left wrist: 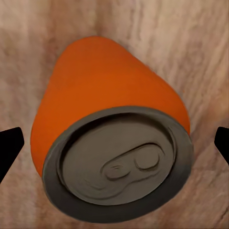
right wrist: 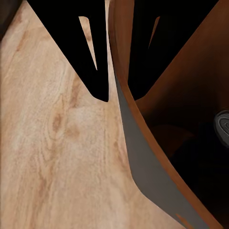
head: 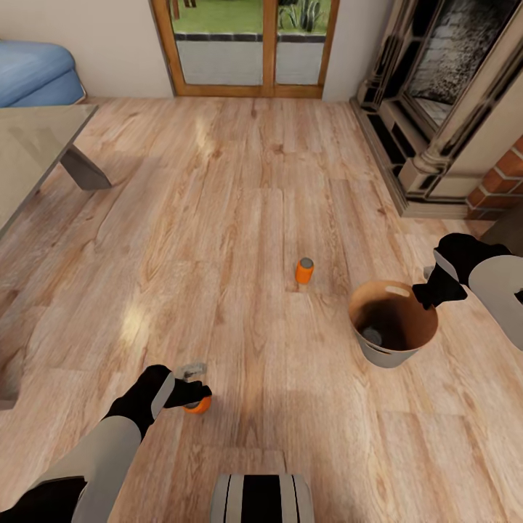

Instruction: Put the three can of soda from the living room inside the tash can in the kitchen.

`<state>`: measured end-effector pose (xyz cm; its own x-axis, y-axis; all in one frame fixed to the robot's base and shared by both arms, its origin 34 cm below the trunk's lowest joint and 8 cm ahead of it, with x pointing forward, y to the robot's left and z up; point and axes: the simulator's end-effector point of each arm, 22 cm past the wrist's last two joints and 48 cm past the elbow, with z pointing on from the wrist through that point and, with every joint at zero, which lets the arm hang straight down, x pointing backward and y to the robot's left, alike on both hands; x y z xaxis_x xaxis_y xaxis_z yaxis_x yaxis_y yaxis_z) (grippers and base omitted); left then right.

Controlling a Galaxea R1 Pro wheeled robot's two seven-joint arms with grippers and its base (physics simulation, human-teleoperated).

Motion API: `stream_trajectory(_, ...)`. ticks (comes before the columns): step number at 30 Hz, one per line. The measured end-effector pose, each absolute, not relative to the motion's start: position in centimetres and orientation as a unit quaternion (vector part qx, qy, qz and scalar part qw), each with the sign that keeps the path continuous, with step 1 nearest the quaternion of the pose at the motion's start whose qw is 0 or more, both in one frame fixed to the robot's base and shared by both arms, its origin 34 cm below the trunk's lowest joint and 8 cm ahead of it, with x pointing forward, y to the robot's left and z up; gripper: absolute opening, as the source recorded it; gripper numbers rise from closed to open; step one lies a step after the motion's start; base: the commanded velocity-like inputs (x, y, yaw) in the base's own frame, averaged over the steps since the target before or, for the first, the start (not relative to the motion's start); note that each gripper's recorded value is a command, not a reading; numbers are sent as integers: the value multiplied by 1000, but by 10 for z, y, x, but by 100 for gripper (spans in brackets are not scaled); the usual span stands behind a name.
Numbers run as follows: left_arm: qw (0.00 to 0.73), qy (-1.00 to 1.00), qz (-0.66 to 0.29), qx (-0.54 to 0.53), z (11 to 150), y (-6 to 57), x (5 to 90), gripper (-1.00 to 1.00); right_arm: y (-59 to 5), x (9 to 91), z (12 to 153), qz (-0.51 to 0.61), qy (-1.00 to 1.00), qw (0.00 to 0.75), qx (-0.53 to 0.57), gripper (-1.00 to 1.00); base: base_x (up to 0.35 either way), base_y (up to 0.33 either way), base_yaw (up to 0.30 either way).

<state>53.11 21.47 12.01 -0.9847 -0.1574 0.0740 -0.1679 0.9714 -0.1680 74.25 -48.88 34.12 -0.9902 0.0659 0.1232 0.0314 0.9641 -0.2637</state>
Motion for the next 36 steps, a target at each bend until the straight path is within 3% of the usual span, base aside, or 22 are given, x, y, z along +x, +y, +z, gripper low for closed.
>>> stream_trajectory(36,-28,-992,98,75,180,211,573,-100,-490,755,423,133,-991,8,-30,-100,0,0,0)
